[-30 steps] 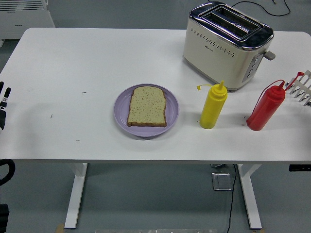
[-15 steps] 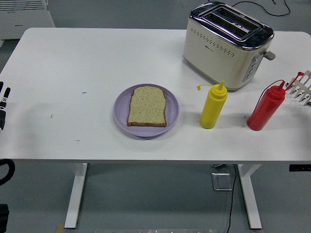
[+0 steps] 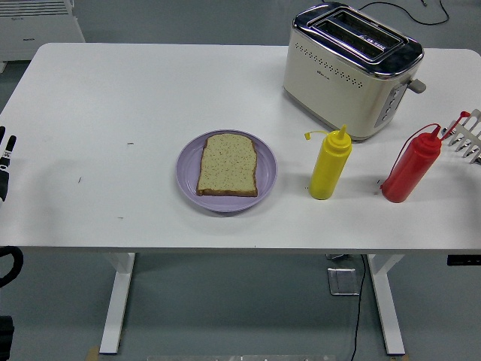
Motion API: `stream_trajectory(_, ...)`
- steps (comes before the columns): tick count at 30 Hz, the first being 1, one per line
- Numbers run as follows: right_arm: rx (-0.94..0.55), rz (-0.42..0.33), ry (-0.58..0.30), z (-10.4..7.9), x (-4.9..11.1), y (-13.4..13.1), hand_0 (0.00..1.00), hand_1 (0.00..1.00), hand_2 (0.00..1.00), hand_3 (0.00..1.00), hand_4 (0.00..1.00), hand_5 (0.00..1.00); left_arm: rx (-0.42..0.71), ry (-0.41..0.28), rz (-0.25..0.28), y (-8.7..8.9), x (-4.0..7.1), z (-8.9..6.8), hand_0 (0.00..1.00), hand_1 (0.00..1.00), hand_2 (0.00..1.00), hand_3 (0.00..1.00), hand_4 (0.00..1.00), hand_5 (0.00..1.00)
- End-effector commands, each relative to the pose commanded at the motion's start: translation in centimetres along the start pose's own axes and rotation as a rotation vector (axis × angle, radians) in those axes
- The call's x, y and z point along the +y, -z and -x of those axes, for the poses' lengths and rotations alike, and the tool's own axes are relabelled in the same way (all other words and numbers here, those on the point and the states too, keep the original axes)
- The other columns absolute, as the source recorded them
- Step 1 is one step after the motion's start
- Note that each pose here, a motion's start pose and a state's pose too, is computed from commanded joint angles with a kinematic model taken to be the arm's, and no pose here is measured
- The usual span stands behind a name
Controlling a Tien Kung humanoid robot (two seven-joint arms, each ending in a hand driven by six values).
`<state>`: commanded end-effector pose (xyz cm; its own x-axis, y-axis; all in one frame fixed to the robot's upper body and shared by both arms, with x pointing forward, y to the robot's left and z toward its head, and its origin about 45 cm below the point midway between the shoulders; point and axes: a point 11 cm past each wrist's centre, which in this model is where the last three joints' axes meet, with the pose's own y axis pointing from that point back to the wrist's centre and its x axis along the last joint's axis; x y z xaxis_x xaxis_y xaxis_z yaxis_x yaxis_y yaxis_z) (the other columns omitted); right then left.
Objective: Pick up the cup,pour liquid into bread,place the cup on the desk
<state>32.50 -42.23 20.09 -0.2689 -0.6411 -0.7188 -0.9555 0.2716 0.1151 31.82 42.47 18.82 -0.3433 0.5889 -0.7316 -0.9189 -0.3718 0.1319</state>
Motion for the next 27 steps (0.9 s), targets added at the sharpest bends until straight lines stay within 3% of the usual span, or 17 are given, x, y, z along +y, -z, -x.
stream_trajectory(27, -0.006, 0.001, -0.001, -0.07, 0.08, -0.15, 0.747, 0.698, 0.721, 0.767, 0.605, 0.633, -0.004, -0.002, -0.009, 0.28, 0.14, -0.14, 0.777, 0.730, 0.727, 0.659, 0.524, 0.925)
